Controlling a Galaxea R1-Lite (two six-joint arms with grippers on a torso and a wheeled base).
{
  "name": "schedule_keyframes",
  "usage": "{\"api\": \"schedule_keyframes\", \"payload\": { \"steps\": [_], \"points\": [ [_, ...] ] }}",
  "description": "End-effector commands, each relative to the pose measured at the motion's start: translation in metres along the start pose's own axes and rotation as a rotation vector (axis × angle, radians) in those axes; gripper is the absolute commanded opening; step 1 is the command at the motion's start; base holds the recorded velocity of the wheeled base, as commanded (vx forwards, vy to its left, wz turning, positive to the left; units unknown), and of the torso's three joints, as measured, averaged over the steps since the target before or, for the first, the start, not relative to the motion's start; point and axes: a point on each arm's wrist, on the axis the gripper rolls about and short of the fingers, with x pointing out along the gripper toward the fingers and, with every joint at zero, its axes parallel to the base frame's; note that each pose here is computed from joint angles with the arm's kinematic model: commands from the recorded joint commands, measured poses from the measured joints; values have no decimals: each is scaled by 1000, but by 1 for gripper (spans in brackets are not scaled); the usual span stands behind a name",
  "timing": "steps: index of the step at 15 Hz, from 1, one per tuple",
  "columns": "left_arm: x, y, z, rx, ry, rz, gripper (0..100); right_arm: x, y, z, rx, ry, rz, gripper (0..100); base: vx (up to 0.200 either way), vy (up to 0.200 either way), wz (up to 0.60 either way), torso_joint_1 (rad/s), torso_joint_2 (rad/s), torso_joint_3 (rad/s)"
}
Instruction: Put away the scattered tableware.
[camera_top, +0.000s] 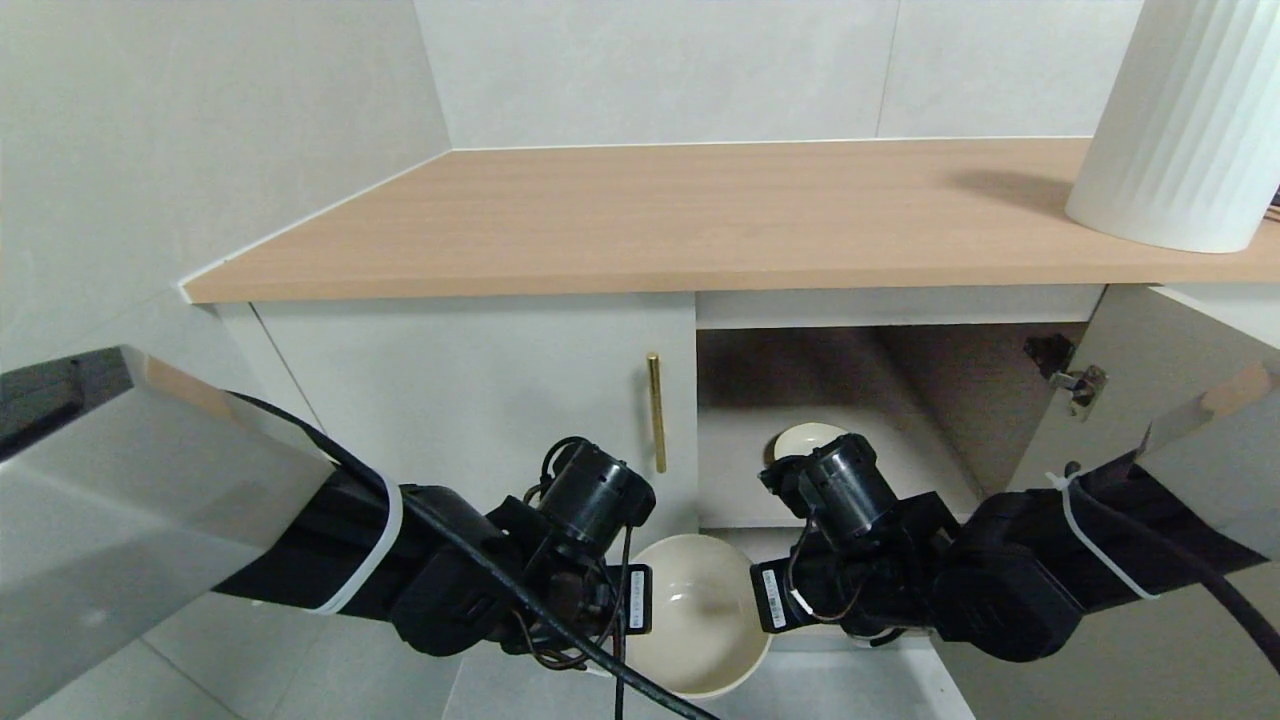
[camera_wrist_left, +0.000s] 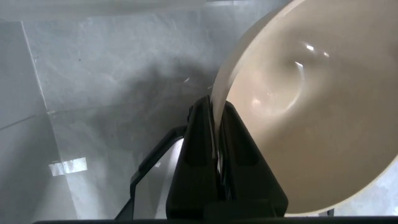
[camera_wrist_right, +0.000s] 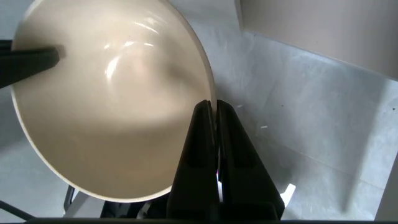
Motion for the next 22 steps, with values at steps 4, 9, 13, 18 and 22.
{"api": "schedule_keyframes", "payload": {
  "steps": [4,9,13,18,22],
  "points": [
    [0,0,0,-1,-1,2,0,1,0,0,-1,2,-2,0,0,0,0,0,0,0],
    [-1,1,0,0,0,3,100,1,0,0,-1,2,-2,0,0,0,0,0,0,0],
    [-1,1,0,1,-1,2,100,1,0,0,-3,2,-2,0,0,0,0,0,0,0],
    [-2,0,1,0,-3,0,100,6,-11,1,10,15,-30,0,0,0,0,0,0,0],
    [-6,0,3,-4,-17,-9,100,19,-35,6,57,21,-90,0,0,0,0,0,0,0]
  ]
}}
